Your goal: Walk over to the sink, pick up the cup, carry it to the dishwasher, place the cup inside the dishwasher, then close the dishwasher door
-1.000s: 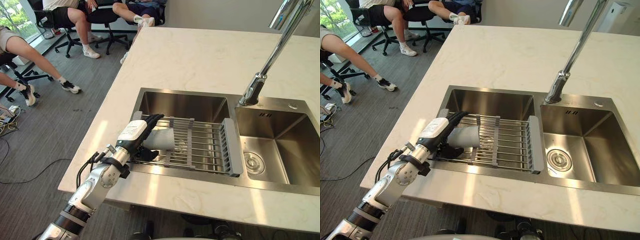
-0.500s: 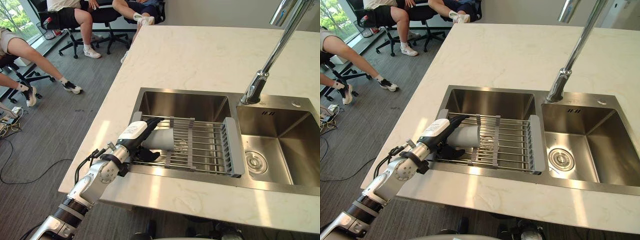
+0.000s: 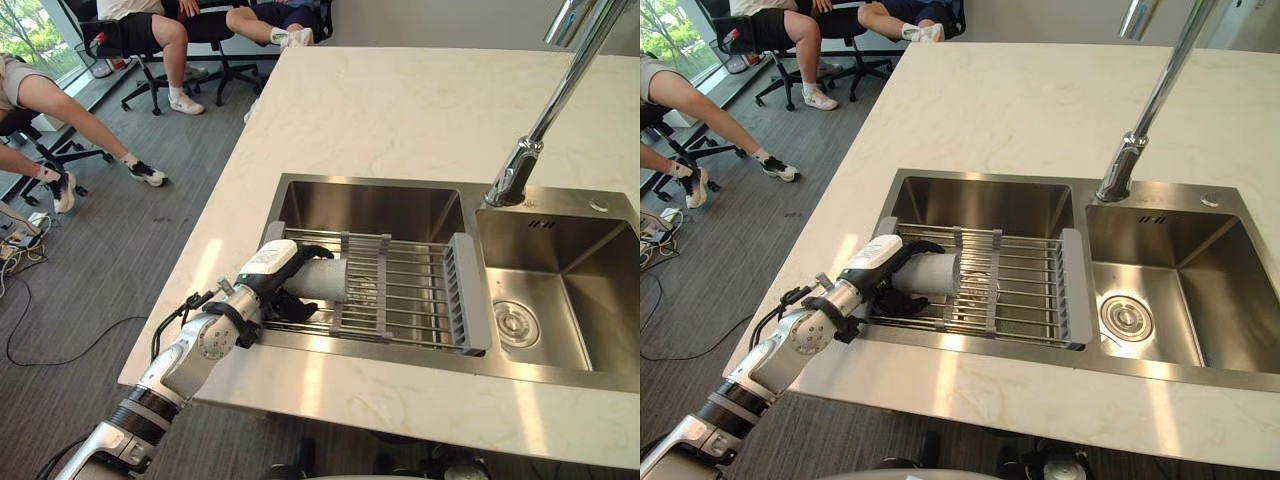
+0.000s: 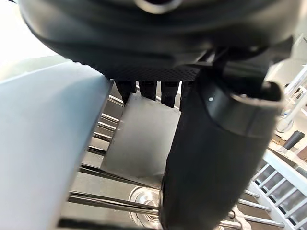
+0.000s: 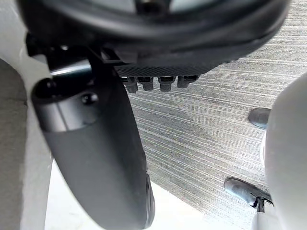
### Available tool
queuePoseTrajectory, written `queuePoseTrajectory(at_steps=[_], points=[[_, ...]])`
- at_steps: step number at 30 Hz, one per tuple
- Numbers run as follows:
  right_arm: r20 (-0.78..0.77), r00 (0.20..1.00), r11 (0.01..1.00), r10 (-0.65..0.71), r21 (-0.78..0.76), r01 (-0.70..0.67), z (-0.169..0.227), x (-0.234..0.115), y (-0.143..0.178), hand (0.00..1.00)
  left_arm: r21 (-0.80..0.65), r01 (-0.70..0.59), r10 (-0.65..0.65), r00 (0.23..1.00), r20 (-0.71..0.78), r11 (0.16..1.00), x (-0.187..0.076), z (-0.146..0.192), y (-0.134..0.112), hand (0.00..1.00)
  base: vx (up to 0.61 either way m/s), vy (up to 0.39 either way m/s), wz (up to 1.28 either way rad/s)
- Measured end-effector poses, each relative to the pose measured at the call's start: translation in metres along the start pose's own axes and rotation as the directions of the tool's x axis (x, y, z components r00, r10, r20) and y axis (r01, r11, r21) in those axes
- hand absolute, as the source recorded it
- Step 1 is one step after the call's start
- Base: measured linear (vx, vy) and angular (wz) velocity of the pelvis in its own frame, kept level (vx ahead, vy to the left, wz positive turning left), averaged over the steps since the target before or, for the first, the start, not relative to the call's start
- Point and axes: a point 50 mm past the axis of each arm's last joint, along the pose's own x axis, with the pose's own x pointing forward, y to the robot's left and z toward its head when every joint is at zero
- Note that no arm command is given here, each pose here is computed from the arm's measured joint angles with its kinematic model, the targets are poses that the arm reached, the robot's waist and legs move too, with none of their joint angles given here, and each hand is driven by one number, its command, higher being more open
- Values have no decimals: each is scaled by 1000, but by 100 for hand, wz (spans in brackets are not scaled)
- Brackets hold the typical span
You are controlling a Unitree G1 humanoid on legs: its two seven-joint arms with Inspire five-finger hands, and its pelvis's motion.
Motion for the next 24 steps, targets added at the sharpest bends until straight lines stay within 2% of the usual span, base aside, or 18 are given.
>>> queuePoseTrajectory(at_steps=[18, 24], points=[[-6, 1000, 1000, -10, 22, 10, -1, 1, 0, 100, -32, -32, 32, 999, -13, 999, 2, -4, 8, 0, 1, 1, 0], [-7, 1000, 1000, -12, 24, 13, -2, 1, -1, 100, -84, -139, 139, 990, -14, 987, -10, 1, 20, 0, 0, 0, -5]])
